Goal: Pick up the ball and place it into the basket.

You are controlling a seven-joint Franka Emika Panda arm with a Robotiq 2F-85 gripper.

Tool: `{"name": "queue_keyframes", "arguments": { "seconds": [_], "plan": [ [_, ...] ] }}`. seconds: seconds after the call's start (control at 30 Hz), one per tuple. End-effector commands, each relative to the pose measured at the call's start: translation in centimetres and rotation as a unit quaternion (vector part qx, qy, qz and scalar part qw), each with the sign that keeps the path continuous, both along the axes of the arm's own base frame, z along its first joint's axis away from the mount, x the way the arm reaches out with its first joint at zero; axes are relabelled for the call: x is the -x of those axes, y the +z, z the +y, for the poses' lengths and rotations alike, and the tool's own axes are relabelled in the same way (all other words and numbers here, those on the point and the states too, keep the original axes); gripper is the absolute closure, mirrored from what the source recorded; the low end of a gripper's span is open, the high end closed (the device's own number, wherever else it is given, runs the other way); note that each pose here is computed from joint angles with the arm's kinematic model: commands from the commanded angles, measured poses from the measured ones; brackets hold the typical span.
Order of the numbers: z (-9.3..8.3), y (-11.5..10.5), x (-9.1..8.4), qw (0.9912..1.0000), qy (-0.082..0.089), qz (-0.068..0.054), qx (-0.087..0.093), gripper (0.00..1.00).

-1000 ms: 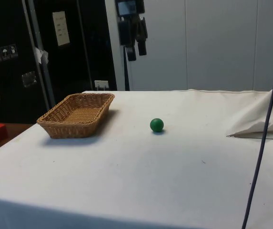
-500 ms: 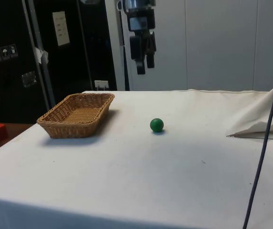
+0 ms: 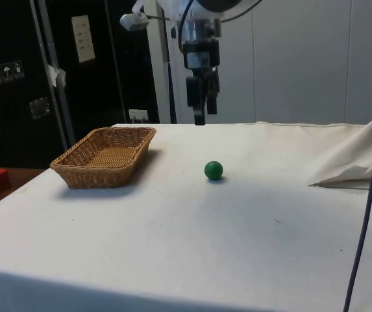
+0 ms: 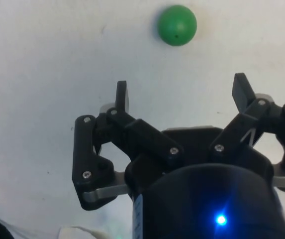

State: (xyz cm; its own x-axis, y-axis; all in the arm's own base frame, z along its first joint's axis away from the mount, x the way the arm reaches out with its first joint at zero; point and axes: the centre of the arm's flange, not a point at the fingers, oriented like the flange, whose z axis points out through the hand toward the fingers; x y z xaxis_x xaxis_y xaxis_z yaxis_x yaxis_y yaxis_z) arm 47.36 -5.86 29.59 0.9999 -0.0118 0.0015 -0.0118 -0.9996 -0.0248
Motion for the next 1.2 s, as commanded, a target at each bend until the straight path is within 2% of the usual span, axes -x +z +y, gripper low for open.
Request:
{"name": "queue_keyframes", "arguments": {
  "seconds": [0.0, 0.03, 0.07, 0.33, 0.37, 0.4, 0.67, 0.7, 0.73, 0.97, 1.0, 1.03, 1.17],
  "plan": [
    [0.2, -0.4, 0.1, 0.99999, 0.000, -0.004, -0.003, 0.00],
    [0.0, -0.3, 0.0, 1.00000, 0.000, 0.000, 0.000, 0.00],
    [0.2, -0.9, 0.0, 0.99998, 0.000, -0.006, -0.003, 0.00],
    [0.2, -2.7, 0.3, 0.99999, -0.001, -0.005, -0.001, 0.00],
    [0.0, -2.7, 0.2, 0.99999, -0.002, 0.000, 0.004, 0.00],
    [0.2, -3.2, 0.3, 0.99998, -0.001, -0.006, -0.001, 0.00],
    [0.3, -5.2, 0.6, 0.99999, -0.002, -0.005, 0.000, 0.00],
    [0.1, -5.2, 0.5, 0.99998, -0.003, 0.001, 0.005, 0.00],
    [0.4, -5.4, 0.6, 0.99999, -0.002, -0.004, 0.000, 0.00],
    [1.6, -6.8, 0.4, 0.99999, -0.002, -0.003, 0.000, 0.00],
    [1.3, -6.8, 0.4, 0.99998, -0.002, 0.002, 0.005, 0.00],
    [1.7, -6.9, 0.4, 0.99999, -0.002, -0.004, 0.000, 0.00],
    [2.2, -7.7, 0.4, 0.99999, -0.002, -0.002, 0.002, 0.00]
  ]
}}
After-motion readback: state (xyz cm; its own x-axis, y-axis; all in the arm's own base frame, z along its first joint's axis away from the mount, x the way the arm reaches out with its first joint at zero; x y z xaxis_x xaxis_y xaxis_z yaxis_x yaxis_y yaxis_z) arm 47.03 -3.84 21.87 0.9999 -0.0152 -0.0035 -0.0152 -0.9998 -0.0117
